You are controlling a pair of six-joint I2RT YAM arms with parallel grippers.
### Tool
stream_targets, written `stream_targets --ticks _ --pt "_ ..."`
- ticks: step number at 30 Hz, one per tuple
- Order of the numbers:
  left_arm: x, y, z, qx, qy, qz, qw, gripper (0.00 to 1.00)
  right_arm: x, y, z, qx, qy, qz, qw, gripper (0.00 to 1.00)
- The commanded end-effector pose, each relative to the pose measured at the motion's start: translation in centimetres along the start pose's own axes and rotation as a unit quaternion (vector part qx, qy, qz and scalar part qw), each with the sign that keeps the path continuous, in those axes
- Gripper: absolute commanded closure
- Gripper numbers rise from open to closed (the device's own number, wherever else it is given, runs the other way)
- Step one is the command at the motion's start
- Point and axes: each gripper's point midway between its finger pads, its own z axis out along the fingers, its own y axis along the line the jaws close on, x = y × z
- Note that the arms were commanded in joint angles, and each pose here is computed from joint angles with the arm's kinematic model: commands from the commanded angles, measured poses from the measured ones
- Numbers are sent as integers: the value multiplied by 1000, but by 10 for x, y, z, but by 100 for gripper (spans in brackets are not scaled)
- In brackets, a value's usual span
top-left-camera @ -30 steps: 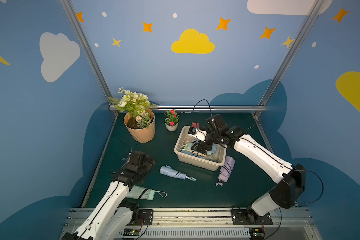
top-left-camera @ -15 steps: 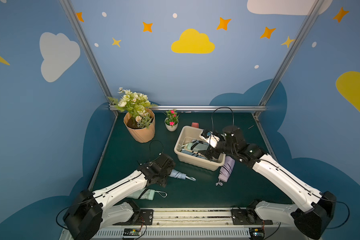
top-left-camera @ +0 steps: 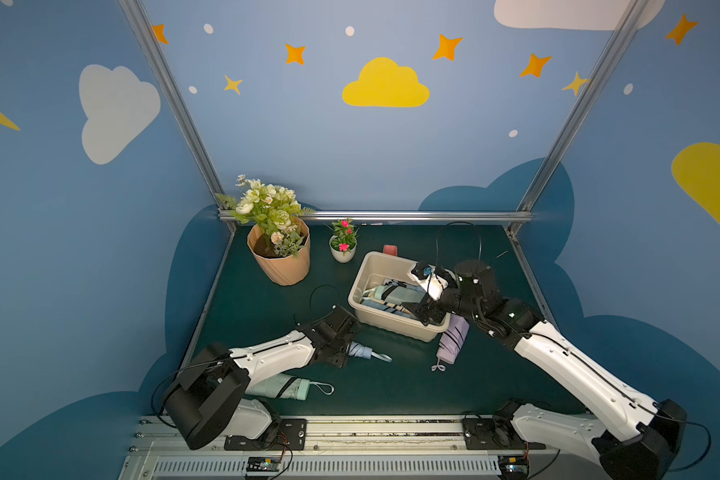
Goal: Put the umbrella into the storage box
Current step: Pick up the umbrella from the center of the board.
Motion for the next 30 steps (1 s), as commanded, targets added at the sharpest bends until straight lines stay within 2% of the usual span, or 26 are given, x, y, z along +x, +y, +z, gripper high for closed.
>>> stream_targets --ticks 1,3,8,11,14,17,20,23,26,30 --pt "-3 4 -1 -8 -2 -12 1000 59 -5 -5 -4 20 -17 5 1000 5" --pt "-7 3 -8 -9 -14 -6 1000 64 -4 -6 -3 23 -17 13 1000 5" --pt "-23 -1 -34 -21 -64 31 997 70 -5 -8 -2 26 -21 26 999 6" --pt "-29 -18 -54 -5 -92 89 992 76 -4 -11 -1 34 -18 32 999 6" --pt "-29 -53 -79 23 -122 192 974 80 -2 -20 -2 54 -14 44 997 6" --pt "-18 -96 -105 59 -140 322 934 88 2 -33 -6 80 -12 61 995 6" --pt "3 -140 -135 110 -155 462 866 97 4 -47 -15 106 -15 84 991 6" --pt "32 -177 -164 160 -167 598 768 98 9 -63 -26 132 -19 107 985 7" --pt "59 -200 -177 186 -165 707 662 97 16 -79 -41 155 -22 133 979 7" --pt "98 -213 -176 193 -123 839 494 97 20 -94 -61 181 -26 148 972 8"
